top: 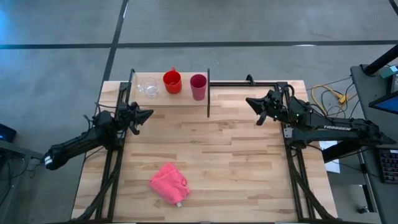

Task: Stack small to large cups/mugs on shelf
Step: Return to Home Position

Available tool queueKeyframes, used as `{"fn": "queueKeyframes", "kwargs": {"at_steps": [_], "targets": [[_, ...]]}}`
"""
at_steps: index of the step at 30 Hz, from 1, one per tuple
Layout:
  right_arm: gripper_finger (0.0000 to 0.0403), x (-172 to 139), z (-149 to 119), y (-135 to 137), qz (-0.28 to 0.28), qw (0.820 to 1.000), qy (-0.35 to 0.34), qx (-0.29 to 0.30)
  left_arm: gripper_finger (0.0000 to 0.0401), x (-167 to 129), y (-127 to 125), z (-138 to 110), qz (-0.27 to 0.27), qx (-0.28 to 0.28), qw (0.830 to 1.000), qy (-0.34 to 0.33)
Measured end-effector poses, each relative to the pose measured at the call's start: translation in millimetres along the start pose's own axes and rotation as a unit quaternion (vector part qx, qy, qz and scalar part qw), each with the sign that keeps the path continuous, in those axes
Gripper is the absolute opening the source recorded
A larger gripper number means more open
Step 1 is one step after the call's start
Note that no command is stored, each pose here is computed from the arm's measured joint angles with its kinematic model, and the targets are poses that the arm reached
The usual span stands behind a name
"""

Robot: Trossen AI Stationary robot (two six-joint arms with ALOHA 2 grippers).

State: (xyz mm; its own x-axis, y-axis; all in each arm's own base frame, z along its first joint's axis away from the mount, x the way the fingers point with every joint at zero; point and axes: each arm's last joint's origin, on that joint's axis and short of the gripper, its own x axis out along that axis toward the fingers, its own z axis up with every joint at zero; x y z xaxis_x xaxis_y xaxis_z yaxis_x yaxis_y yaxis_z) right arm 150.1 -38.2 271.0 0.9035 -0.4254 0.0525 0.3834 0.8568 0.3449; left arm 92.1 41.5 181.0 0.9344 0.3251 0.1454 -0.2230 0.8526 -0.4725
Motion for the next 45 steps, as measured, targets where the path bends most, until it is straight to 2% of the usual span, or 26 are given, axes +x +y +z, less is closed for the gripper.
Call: {"fn": "queueKeyframes", "kwargs": {"at_steps": [5,12,20,25,29,41,45], "targets": [[0.0009,-0.2,-4.4,0.9,0.036,0.999,0.019,0.000,0.0000,0.8,0.6,-1.0,0.003,-0.002,1.000,0.005],[0.0009,-3.1,-26.4,-6.9,0.032,0.998,0.044,0.020,0.0000,1.1,1.1,-1.8,0.004,-0.002,1.000,0.009],[0.0009,-23.6,-40.5,-14.7,0.095,0.995,-0.012,0.037,0.0000,1.1,1.2,-2.1,0.004,-0.002,1.000,0.009],[0.0009,-37.0,-46.2,-18.6,0.124,0.991,-0.020,0.039,0.0000,1.1,1.2,-2.1,0.004,-0.002,1.000,0.009],[0.0009,-44.5,-49.3,-21.6,0.127,0.991,-0.026,0.039,0.0000,1.1,1.3,-2.3,0.004,-0.002,1.000,0.009],[0.0009,-59.0,-59.0,-29.0,0.093,0.994,0.050,0.029,0.0000,1.1,1.3,-2.4,0.004,-0.002,1.000,0.010],[0.0009,-61.6,-63.1,-31.1,0.097,0.994,0.038,0.037,0.0000,1.1,1.4,-2.4,0.004,-0.001,1.000,0.009]]}}
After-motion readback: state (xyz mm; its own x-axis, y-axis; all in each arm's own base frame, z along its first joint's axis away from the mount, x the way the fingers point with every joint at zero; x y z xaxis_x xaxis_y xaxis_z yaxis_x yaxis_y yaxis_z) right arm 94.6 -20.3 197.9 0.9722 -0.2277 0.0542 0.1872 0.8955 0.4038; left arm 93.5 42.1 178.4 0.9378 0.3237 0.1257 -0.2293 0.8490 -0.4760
